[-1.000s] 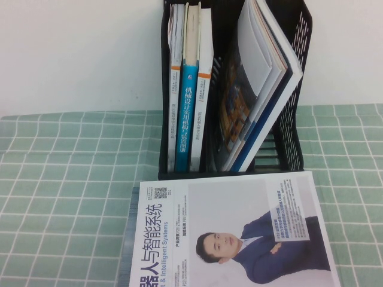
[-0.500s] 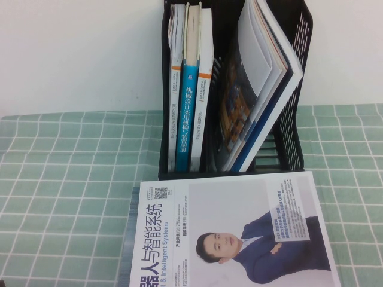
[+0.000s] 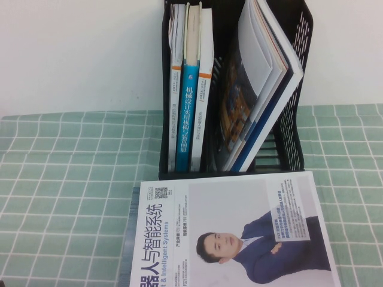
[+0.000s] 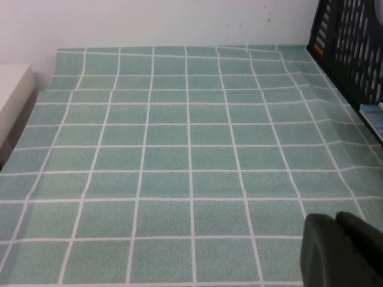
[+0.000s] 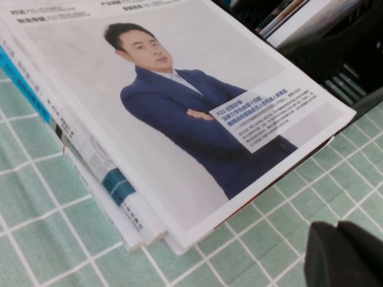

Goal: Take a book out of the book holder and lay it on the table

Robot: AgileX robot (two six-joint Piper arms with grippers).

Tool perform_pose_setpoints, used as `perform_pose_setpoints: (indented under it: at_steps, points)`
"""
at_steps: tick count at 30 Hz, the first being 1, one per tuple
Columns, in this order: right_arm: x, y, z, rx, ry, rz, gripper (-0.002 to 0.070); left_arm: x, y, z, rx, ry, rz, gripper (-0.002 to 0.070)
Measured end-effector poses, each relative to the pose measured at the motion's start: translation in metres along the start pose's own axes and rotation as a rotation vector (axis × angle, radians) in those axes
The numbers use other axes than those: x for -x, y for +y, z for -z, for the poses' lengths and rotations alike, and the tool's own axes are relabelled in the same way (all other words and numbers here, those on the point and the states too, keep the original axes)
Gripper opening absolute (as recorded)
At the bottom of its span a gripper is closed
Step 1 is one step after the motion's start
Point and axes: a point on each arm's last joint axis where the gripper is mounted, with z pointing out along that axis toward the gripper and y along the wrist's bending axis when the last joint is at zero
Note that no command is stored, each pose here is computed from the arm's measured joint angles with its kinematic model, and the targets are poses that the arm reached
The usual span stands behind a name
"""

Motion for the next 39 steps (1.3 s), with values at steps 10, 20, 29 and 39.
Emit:
perform_pose_setpoints:
  at_steps: [10, 20, 29, 39]
  points:
    - [0.0, 0.0, 0.0, 0.0, 0.0, 0.0, -0.0002, 0.0, 0.0, 0.0, 0.001, 0.003, 0.0, -0.0003]
    - [0.0, 0.0, 0.0, 0.0, 0.0, 0.0, -0.0002, 0.0, 0.0, 0.0, 0.001, 0.005, 0.0, -0.0003]
    - [-0.003, -0.005, 0.0, -0.06, 0.032, 0.013, -0.0002, 0.0, 0.0, 0.0, 0.001, 0.005, 0.0, -0.0003]
    - [-0.001, -0.031, 0.011, -0.441, -0.029, -0.247, -0.0002, 0.0, 0.0, 0.0, 0.001, 0.005, -0.002, -0.0003]
